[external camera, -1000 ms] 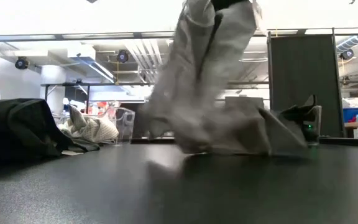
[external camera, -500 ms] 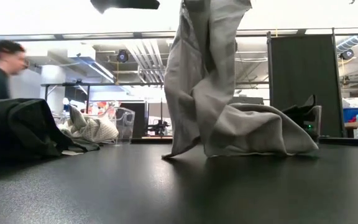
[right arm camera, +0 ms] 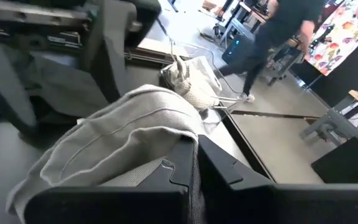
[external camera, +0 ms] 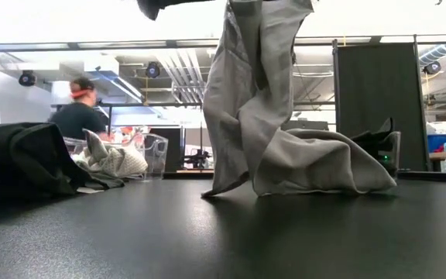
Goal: Sort towels by color in basket
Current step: Put the gray towel into the left transparent bin
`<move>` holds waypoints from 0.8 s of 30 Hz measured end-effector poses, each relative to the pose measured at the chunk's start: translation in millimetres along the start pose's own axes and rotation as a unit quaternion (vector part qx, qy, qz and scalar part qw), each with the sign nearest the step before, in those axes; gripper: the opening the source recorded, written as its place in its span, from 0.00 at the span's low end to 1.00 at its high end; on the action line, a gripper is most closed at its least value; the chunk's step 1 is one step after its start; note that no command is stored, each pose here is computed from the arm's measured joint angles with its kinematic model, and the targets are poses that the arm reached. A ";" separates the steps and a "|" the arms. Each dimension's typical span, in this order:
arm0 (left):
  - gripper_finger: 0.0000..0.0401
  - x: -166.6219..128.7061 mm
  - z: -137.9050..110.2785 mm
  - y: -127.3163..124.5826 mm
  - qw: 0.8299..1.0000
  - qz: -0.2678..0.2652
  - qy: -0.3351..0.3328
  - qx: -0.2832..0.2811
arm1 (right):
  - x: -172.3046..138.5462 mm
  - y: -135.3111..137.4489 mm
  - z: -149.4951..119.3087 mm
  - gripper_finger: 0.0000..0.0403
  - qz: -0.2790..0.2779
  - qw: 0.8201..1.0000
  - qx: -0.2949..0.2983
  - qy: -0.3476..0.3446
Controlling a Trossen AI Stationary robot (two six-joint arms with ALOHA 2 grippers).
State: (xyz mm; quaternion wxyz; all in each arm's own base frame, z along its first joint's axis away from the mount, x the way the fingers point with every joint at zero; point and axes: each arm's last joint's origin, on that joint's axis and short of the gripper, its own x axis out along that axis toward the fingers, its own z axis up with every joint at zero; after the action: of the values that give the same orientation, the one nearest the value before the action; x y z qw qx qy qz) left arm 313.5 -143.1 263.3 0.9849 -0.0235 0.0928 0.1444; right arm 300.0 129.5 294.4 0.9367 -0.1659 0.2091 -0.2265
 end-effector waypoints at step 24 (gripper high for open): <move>0.54 27.9 -14.5 18.2 0.999 0.044 0.026 -0.018 | 0.4 0.8 -2.0 0.02 0.002 1.000 -0.006 0.002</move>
State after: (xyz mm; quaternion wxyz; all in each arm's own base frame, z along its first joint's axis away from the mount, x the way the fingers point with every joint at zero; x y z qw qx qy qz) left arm 331.9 -118.9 243.4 0.9742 -0.0406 0.1170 0.1887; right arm 299.7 129.5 292.1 0.9356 -0.1709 0.2129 -0.2238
